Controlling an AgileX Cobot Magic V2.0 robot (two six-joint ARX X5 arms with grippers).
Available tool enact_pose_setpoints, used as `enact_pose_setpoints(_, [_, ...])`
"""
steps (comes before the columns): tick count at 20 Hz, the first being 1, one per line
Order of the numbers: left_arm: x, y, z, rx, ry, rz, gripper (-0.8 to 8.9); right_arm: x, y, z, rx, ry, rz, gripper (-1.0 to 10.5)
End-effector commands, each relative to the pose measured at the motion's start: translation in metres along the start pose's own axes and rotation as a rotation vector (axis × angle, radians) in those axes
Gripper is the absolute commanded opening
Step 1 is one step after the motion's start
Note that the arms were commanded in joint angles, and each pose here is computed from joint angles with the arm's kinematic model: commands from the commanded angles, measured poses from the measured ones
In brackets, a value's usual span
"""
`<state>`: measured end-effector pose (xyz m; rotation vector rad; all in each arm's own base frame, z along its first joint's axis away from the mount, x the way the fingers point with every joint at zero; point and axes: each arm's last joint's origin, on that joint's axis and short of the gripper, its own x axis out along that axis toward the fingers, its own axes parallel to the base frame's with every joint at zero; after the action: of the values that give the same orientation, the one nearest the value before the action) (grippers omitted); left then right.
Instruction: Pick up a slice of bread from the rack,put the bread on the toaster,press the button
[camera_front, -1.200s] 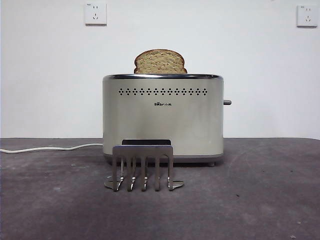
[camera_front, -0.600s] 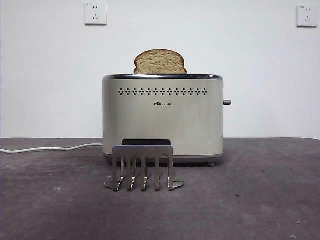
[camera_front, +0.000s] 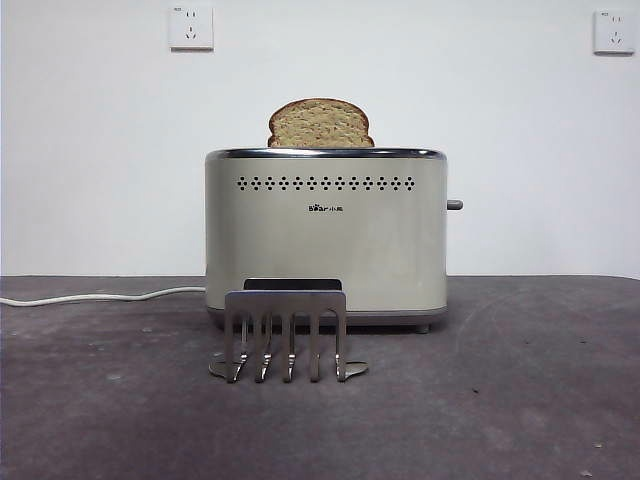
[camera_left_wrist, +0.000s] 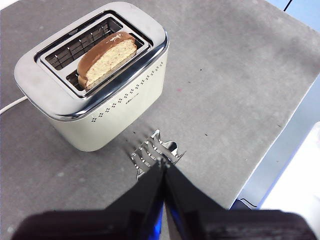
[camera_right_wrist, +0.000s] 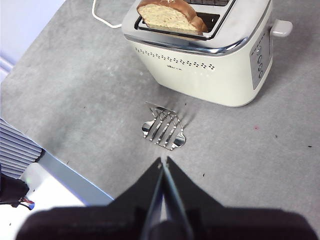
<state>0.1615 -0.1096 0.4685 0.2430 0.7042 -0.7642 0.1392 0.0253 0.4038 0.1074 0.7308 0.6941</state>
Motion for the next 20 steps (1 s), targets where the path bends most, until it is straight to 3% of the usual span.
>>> enact_pose_setpoints(1, [0.002,-0.001,0.0,0.001,-0.001,-0.004,-0.03,0.001,-0.001,0.0,-0.011,0.001,-0.002,0.0])
enact_pose_setpoints(5, [-0.005,0.004,0.002,0.044,-0.059,0.057,-0.03,0.001,-0.001,0.0,-0.011,0.001,-0.002,0.0])
enact_pose_setpoints(11, [-0.069,0.022,-0.007,0.104,-0.537,0.308,-0.03,0.001,-0.001,0.0,-0.011,0.001,-0.002,0.0])
enact_pose_setpoints(16, [-0.071,0.026,-0.077,0.128,-0.757,0.584,-0.03,0.001,-0.001,0.0,-0.011,0.002,-0.001,0.0])
enact_pose_setpoints(20, [-0.041,0.028,-0.14,0.135,-0.774,0.73,-0.03,0.001,-0.001,0.0,-0.01,0.002,-0.002,0.0])
